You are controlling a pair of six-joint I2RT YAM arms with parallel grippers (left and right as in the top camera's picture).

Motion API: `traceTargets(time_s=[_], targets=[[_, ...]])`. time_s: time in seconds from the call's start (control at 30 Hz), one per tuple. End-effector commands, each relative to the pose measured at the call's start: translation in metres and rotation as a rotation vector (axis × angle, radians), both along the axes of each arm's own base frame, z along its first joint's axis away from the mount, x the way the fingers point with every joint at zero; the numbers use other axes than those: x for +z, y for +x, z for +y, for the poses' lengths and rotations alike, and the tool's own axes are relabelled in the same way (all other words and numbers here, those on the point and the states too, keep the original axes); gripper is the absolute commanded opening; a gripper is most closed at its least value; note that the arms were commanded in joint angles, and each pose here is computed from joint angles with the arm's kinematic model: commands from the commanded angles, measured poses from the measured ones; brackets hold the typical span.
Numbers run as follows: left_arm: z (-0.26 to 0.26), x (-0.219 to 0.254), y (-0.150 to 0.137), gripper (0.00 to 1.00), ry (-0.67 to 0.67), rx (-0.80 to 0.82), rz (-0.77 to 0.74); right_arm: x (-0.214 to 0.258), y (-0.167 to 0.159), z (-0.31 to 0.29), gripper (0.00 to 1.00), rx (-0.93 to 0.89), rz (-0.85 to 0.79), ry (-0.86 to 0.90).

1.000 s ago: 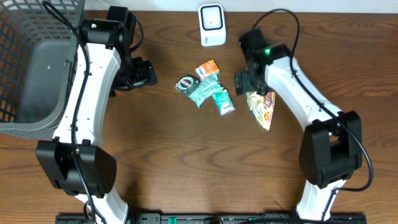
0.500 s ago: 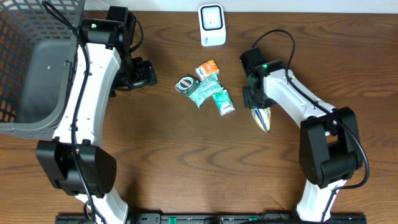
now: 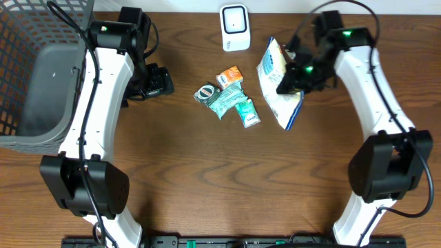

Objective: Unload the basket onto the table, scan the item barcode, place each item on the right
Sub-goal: 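Lay the yellow snack bag flat on the table and release it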

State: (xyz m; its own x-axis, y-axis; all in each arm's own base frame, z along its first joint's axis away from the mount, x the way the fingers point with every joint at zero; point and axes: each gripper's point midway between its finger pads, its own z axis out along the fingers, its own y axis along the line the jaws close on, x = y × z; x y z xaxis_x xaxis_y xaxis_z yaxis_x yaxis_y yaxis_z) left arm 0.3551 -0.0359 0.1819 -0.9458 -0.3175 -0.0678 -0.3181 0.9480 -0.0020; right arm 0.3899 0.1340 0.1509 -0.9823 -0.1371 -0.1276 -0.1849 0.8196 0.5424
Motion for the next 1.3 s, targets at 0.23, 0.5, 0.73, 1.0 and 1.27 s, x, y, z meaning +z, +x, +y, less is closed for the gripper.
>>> traceTargets(time_s=[0.23,0.5,0.73,1.0,1.27], targets=[[0.0,0.005,-0.002,0.98,-0.003,0.006,-0.012,-0.083,-0.035,-0.039,0.18,-0.135,0.143,0.213],[0.0,0.005,-0.002,0.98,-0.003,0.006,-0.012,-0.076,-0.024,-0.134,0.18,-0.408,0.219,-0.051],[0.0,0.005,-0.002,0.98,-0.004,0.006,-0.012,-0.012,-0.014,-0.141,0.37,-0.368,0.175,-0.206],[0.0,0.005,-0.002,0.98,-0.003,0.006,-0.012,-0.014,-0.012,-0.087,0.17,-0.181,0.112,-0.332],[0.0,0.005,-0.002,0.98,-0.003,0.006,-0.012,-0.071,-0.016,-0.099,0.1,-0.248,0.102,-0.612]])
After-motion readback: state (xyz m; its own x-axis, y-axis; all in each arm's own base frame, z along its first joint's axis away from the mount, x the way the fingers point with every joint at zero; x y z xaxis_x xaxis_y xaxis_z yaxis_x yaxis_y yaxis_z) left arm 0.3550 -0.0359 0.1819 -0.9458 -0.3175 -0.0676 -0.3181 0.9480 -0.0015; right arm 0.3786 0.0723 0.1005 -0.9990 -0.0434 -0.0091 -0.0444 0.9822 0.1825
